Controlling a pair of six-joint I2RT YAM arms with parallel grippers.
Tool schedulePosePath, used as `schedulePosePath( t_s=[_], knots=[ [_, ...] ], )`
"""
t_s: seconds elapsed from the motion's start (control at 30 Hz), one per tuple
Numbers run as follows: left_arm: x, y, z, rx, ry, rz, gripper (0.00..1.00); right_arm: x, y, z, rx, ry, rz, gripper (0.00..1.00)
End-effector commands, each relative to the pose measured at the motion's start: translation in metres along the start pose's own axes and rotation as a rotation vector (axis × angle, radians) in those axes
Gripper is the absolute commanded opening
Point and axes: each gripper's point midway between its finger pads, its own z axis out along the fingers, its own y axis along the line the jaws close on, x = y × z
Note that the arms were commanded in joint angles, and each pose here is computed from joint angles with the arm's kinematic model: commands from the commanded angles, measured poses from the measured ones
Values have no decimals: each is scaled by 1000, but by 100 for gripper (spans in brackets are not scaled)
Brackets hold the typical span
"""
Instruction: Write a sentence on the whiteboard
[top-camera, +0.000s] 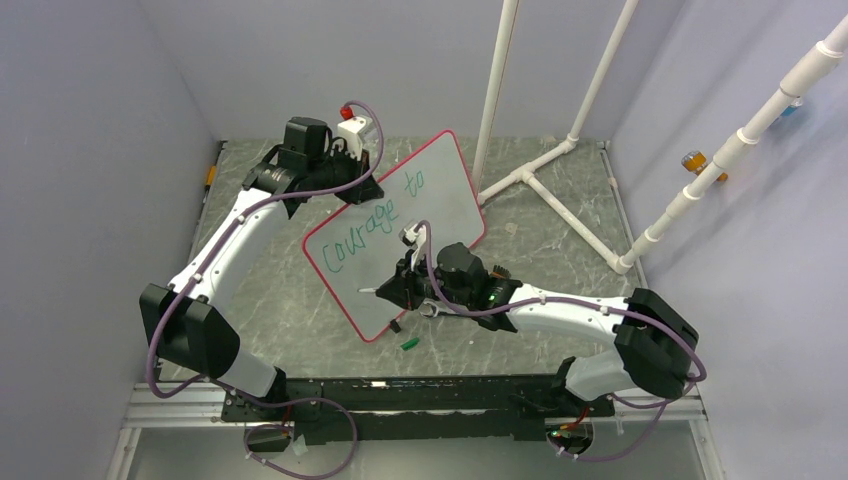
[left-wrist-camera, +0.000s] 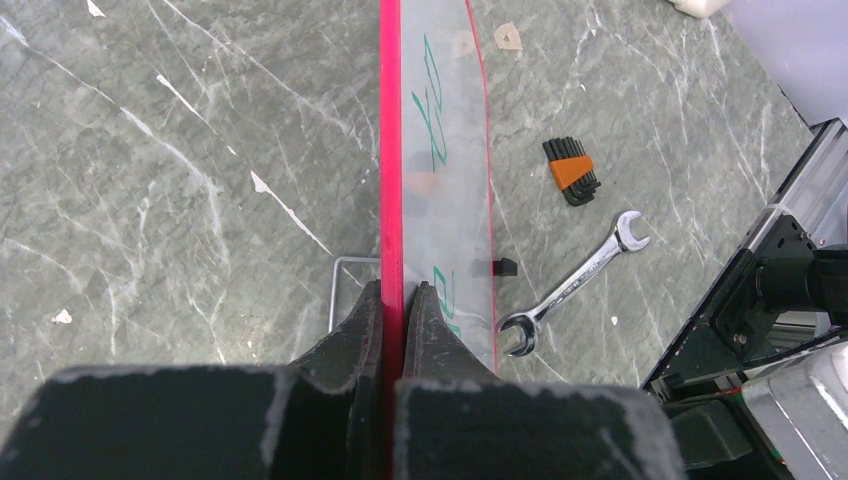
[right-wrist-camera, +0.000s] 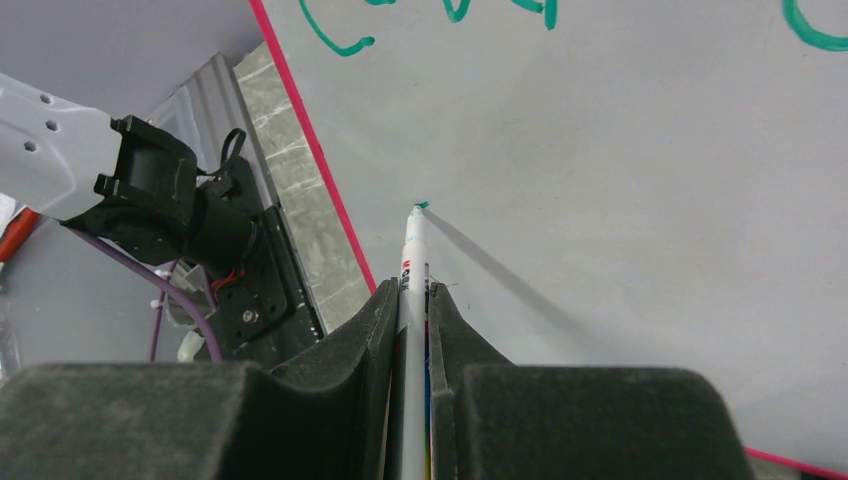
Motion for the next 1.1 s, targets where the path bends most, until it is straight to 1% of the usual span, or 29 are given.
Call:
schedulePosePath(
  t_s=[0.0, 0.33, 0.63, 0.77, 0.97, 1.07],
  knots=[
    [25, 44, 5, -179, 88, 90, 0, -27, 12, 9, -45, -77, -41, 0],
    [25, 43, 6, -172, 87, 89, 0, 2, 7, 8, -31, -26, -21, 0],
    [25, 42, 4, -171, 86, 88, 0, 23, -7, 1, 34, 3, 3, 0],
    [24, 42, 4, -167, 84, 87, 0, 16, -13, -4, 83, -20, -1, 0],
    [24, 40, 4, -159, 81, 86, 0, -10, -22, -10, 173, -84, -3, 0],
    [23, 39, 4, -159, 80, 87, 0, -17, -23, -9, 191, -91, -10, 0]
  ],
)
